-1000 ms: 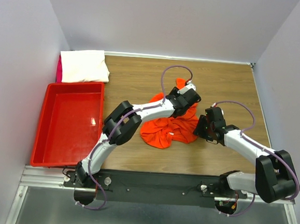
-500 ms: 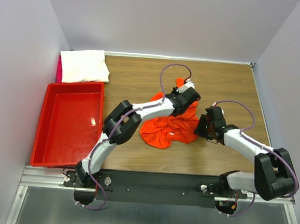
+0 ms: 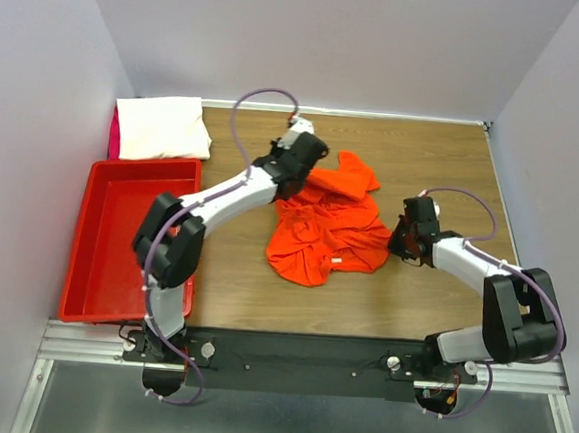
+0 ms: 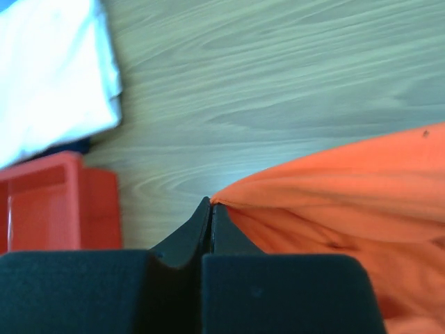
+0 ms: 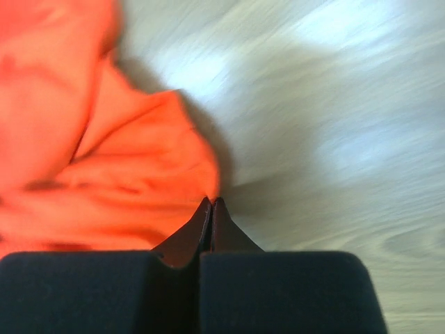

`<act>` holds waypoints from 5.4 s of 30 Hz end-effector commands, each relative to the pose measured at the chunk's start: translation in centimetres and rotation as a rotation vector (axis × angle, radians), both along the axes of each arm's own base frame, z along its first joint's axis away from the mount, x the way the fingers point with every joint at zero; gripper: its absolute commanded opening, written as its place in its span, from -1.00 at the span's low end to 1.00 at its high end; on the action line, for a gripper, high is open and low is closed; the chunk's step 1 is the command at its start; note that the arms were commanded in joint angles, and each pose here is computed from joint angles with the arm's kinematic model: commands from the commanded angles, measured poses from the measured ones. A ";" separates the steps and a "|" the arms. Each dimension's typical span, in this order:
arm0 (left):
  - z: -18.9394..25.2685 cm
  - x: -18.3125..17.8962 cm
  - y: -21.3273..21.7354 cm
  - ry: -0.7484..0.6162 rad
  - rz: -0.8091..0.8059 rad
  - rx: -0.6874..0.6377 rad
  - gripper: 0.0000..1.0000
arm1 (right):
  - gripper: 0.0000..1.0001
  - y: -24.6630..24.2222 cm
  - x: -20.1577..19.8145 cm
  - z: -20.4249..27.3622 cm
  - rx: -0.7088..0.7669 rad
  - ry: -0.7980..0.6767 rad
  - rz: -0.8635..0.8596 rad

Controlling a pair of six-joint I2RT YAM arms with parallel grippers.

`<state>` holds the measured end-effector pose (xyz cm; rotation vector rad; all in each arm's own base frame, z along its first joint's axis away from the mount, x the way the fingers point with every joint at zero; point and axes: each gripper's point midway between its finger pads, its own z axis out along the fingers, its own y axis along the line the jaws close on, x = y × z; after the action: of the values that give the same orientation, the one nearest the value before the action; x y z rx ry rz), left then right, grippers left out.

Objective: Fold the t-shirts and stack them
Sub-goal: Flatten the tshirt out

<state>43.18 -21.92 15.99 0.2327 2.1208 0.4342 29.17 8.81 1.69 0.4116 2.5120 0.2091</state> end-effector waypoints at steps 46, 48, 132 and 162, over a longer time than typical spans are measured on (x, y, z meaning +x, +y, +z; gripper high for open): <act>-8.1 -11.4 6.8 0.183 0.023 -0.609 -1.00 | -0.09 21.4 6.4 1.8 0.239 -0.060 0.693; -8.1 -11.4 6.8 0.185 0.024 -0.606 -1.00 | -0.09 21.7 6.8 1.4 0.238 -0.060 0.702; -7.0 -19.3 0.8 0.333 -0.170 -0.968 0.17 | -0.34 -11.4 4.9 5.2 0.025 -0.071 -0.346; 8.3 -13.3 18.0 -0.465 0.165 -0.525 0.97 | 0.08 19.9 14.8 7.8 0.701 -0.204 0.388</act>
<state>29.75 -5.40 22.40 -0.2923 1.8117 -0.0516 42.51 26.97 8.68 0.1643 2.2830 1.1728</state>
